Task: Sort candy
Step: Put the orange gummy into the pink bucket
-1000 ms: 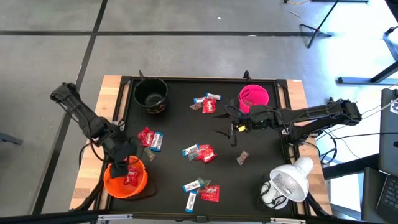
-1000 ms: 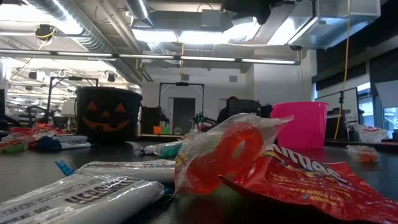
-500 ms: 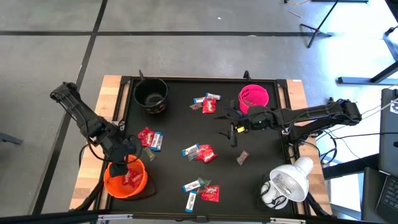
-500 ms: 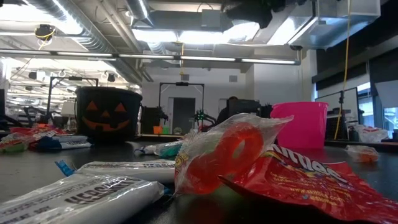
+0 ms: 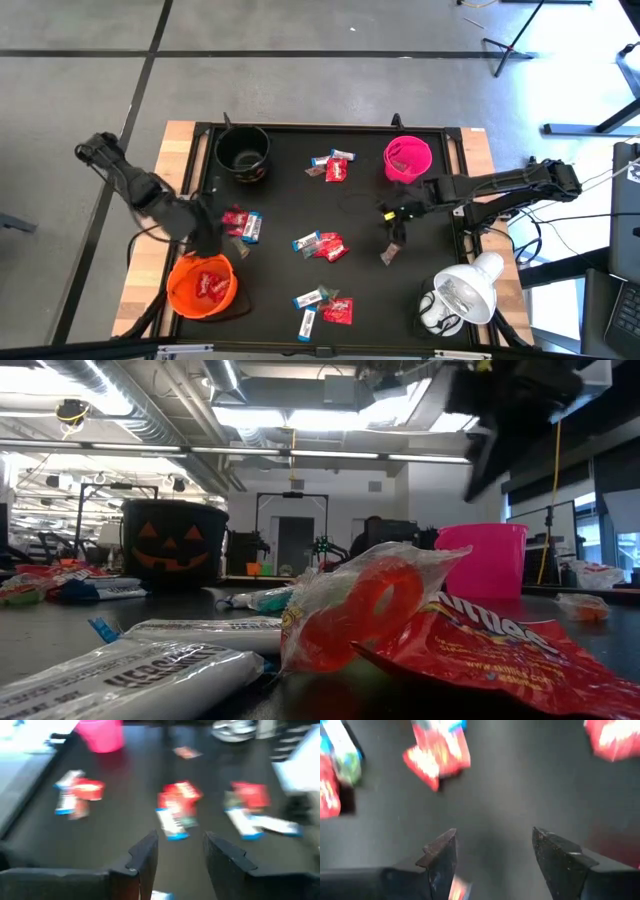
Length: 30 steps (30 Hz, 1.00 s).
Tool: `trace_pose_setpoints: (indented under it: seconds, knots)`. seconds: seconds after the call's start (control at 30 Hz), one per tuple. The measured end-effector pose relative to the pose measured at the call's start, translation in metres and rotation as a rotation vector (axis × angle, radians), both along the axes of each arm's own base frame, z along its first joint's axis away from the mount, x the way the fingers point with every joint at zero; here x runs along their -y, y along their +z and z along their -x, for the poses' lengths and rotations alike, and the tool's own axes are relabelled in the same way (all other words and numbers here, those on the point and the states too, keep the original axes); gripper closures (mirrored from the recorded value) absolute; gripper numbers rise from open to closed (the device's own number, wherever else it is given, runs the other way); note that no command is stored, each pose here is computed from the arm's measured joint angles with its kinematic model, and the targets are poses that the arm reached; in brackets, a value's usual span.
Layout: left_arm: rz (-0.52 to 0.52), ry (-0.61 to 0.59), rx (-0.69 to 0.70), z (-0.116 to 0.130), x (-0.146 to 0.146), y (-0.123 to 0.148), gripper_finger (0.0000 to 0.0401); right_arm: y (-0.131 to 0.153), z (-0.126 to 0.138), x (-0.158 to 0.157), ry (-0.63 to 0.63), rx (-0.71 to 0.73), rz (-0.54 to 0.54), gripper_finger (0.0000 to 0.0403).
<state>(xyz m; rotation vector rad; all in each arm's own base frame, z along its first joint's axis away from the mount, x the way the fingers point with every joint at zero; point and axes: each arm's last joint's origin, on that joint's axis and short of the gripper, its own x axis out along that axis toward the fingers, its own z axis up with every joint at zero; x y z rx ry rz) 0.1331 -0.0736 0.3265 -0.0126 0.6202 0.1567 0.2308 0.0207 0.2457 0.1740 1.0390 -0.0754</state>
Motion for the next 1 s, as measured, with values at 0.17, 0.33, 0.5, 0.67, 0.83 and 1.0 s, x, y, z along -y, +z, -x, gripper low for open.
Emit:
trace_pose_setpoints:
  seconds: [0.17, 0.33, 0.5, 0.67, 0.83, 1.0]
  knots:
    - [0.001, -0.028, 0.124, -0.01, -0.009, -0.03, 0.0256, -0.026, 0.015, -0.01, -0.026, -0.132, -0.059, 0.0155]
    - [0.052, -0.162, 0.406, -0.02, -0.018, -0.047, 0.0256, -0.048, 0.024, -0.023, -0.053, -0.162, -0.105, 0.0155]
    - [0.072, -0.132, 0.493, -0.021, -0.031, -0.053, 0.0256, -0.059, 0.026, -0.033, -0.056, -0.127, -0.137, 0.0155]
    - [0.069, -0.106, 0.498, -0.023, -0.034, -0.059, 0.0256, -0.078, 0.036, -0.035, -0.092, -0.155, -0.155, 0.0155]
    - [0.057, -0.073, 0.499, -0.024, -0.035, -0.06, 0.0256, -0.092, 0.042, -0.034, -0.155, -0.163, -0.185, 0.0155]
    - [0.053, -0.078, 0.492, -0.024, -0.034, -0.061, 0.0256, -0.098, 0.044, -0.033, -0.168, -0.144, -0.2, 0.0155]
